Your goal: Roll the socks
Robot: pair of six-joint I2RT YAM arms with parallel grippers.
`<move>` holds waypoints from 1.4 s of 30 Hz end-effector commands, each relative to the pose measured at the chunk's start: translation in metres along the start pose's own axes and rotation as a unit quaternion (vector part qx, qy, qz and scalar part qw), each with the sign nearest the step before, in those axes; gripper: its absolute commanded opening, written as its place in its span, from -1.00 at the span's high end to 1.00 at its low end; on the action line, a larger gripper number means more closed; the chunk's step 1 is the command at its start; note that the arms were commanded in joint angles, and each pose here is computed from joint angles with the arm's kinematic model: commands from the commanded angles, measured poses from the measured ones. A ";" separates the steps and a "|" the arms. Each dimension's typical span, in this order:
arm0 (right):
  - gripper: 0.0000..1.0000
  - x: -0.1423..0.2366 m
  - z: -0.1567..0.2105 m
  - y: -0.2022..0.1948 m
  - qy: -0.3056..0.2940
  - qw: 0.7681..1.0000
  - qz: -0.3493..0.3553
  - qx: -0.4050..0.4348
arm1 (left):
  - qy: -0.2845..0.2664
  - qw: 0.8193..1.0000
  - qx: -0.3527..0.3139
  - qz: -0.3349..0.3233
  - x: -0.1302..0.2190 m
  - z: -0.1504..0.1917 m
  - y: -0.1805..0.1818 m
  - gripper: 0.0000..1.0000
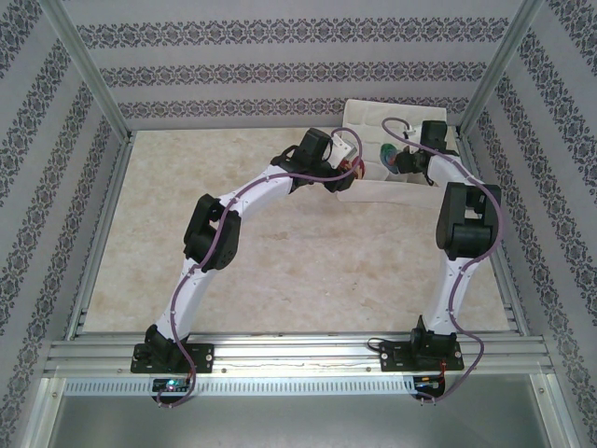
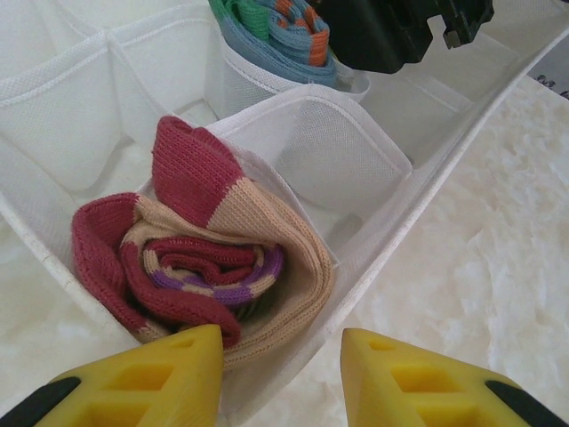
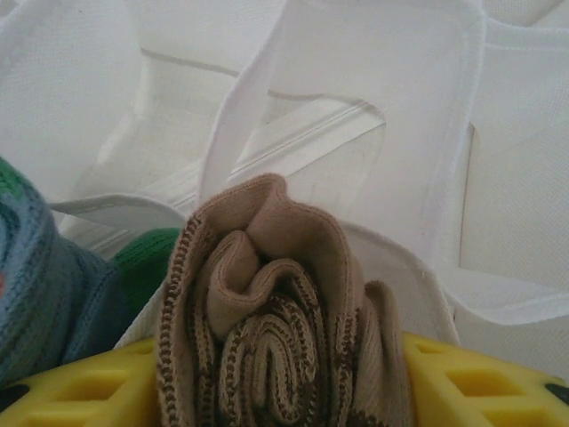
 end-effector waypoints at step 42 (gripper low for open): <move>-0.95 0.245 0.029 0.064 -0.172 0.976 -0.060 -0.119 | -0.028 0.984 0.015 -0.174 0.190 0.043 0.040 -0.99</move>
Point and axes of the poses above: each hand's point on the last joint's axis, 136 mm out from that joint toward the fingers, its own x axis back along the fingers, its own y axis along the line the jaws close on, z = x × y, the point moved 1 cm from there along x, back along the fingers, and after that the axes turned 2 degrees about -x, right-handed, at the moved point
